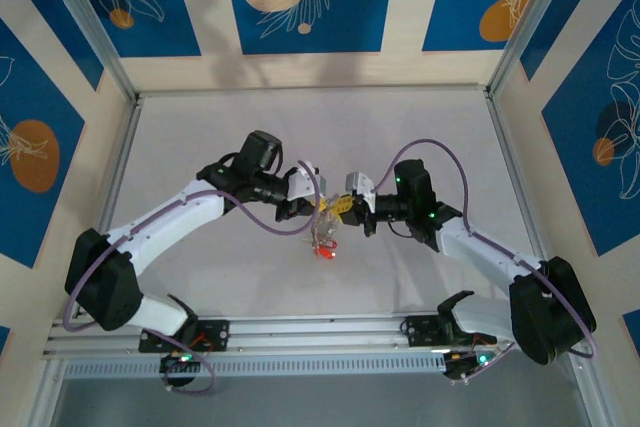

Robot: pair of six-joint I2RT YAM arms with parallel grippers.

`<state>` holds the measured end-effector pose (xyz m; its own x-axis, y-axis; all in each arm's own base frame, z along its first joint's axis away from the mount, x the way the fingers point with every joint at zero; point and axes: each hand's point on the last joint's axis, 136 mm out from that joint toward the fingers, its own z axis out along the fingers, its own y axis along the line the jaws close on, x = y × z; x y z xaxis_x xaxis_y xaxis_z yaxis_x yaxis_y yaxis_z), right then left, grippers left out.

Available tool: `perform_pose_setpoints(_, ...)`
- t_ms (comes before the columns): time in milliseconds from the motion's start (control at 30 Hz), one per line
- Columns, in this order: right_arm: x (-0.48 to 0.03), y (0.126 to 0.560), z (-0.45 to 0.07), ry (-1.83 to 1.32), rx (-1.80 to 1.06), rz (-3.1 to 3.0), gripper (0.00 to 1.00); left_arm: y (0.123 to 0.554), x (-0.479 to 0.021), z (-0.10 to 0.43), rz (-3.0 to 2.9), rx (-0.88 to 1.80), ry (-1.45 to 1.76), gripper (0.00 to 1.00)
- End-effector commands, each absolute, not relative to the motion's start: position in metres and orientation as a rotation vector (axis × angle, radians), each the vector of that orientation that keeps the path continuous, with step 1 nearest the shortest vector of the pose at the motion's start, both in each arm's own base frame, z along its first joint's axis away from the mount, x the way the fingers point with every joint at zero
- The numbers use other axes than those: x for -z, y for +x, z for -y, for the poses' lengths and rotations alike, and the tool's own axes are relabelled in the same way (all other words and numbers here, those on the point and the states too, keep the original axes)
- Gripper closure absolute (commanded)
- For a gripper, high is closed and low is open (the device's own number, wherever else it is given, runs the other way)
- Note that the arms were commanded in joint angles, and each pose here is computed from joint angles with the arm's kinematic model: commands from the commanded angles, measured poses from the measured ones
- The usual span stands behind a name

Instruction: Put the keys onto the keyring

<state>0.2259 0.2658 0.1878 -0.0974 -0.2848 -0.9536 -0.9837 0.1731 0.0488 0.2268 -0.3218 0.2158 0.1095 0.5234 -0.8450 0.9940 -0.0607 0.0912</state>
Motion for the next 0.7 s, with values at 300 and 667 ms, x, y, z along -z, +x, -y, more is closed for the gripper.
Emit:
perform_pose_setpoints(300,-0.198,0.23,-0.273,-1.234,-0.999,-1.543,0.99,0.22,-0.237,0.344,-1.378,0.955,1.644,1.0)
perform_pose_setpoints(667,-0.209,0.217,-0.262,-1.222,-0.965,-1.434,0.79,0.219,-0.237,0.342,-1.378,0.952,1.642,1.0)
